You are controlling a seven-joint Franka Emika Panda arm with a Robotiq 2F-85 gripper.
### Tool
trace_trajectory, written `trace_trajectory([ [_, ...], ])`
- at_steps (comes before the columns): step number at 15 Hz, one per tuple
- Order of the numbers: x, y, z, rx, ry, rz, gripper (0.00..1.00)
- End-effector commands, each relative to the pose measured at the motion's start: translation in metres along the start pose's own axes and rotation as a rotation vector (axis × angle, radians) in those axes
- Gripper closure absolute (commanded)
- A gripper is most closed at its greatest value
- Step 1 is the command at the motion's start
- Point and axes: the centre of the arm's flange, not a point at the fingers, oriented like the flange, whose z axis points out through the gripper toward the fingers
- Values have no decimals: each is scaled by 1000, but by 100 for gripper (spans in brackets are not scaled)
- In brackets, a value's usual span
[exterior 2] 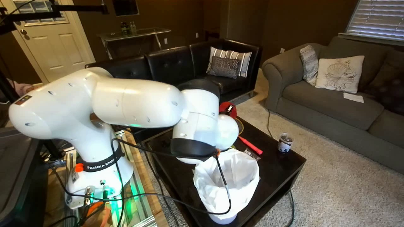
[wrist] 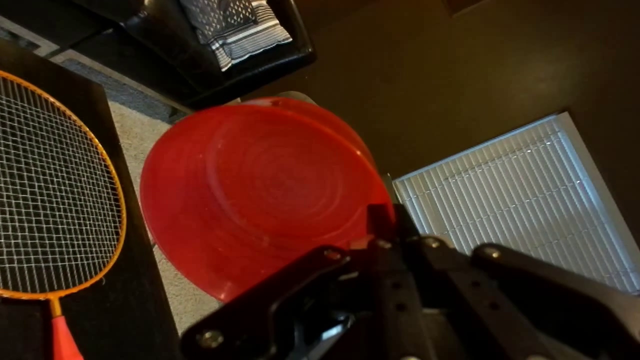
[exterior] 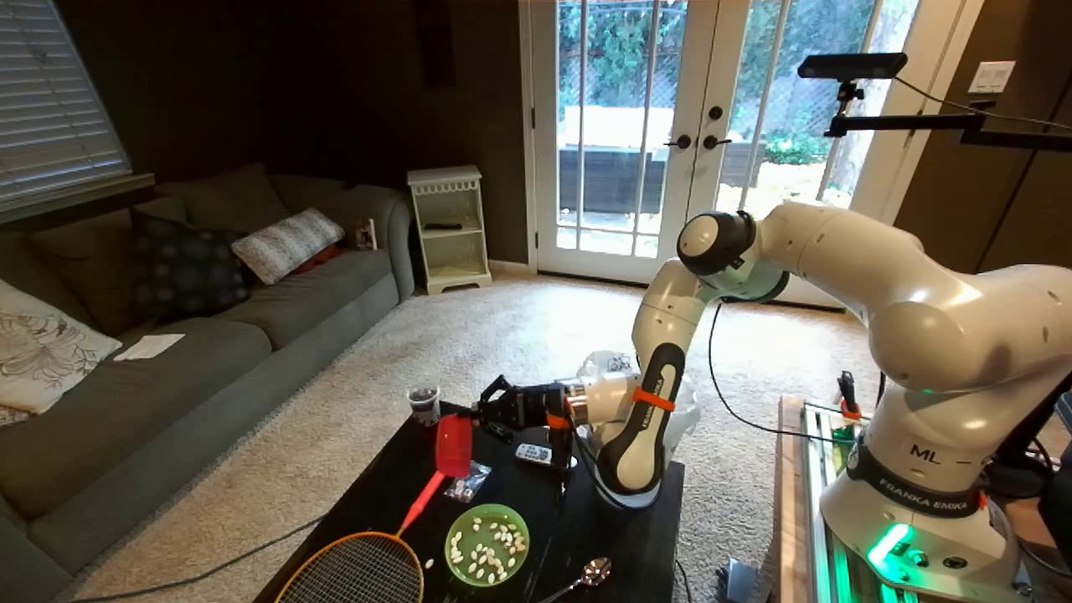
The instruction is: Pour the contents of the pink bowl into the green bowl
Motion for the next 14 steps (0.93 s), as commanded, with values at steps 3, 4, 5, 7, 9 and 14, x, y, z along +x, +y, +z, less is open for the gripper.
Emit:
trace_trajectory([
  [3,0,36,-5,37,-38,34,99],
  [4,-1,36,-4,33,-40,35,99],
  [5,-3,35,-3,21,-45,33,99],
  [7,-8,36,-1,-12,-51,19,99],
  [9,-19,40,2,-60,-67,-8,99],
  [14,-59,71,17,-298,-117,-184,99],
])
